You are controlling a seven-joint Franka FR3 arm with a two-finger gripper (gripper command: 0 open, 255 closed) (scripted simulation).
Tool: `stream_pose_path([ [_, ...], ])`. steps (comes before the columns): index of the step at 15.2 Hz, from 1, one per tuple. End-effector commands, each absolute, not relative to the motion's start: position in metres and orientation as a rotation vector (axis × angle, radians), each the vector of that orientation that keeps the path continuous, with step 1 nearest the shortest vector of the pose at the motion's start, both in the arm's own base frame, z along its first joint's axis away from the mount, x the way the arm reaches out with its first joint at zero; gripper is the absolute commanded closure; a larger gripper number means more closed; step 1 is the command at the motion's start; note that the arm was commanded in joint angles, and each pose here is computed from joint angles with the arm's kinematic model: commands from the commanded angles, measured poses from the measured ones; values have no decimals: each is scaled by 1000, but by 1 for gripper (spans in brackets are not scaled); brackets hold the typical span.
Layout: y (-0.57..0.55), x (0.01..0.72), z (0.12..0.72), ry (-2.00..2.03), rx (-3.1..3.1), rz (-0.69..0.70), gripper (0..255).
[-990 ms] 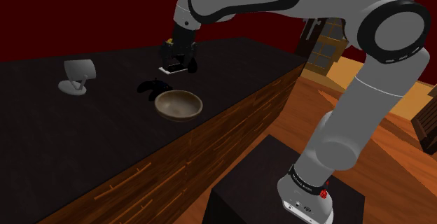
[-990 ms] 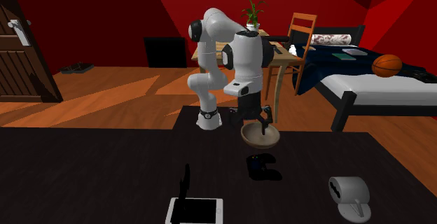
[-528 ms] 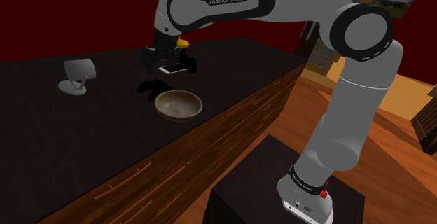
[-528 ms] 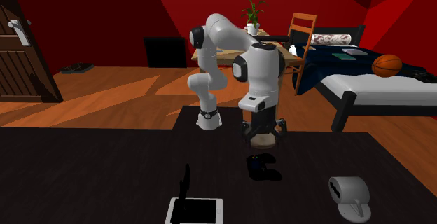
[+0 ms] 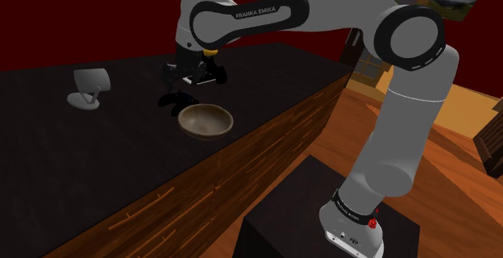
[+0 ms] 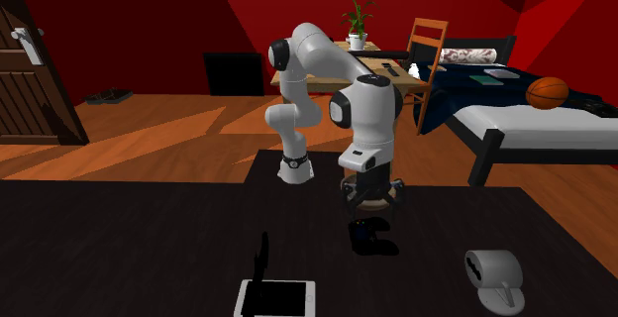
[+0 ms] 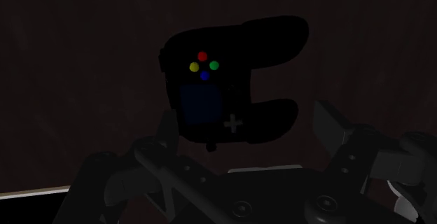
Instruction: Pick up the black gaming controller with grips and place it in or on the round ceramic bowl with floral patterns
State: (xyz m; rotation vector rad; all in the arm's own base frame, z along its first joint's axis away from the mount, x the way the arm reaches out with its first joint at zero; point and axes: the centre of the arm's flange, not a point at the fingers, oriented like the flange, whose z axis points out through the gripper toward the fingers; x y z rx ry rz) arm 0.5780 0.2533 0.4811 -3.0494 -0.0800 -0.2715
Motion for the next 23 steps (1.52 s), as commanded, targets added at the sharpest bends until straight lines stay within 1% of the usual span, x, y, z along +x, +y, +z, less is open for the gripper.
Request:
stream_pose_path([
  [1, 253, 578, 481, -80, -3049, -272, 0],
  [4, 253, 578, 481, -80, -3049, -272, 0],
  [5, 253, 578, 481, -80, -3049, -272, 255],
  [14, 253, 578, 481, -80, -3049, -272, 255],
  [15, 253, 578, 481, -80, -3049, -272, 0],
  [19, 200, 623, 505, -127, -2910, -167, 0],
  [23, 200, 627, 491, -130, -2901, -160, 0],
])
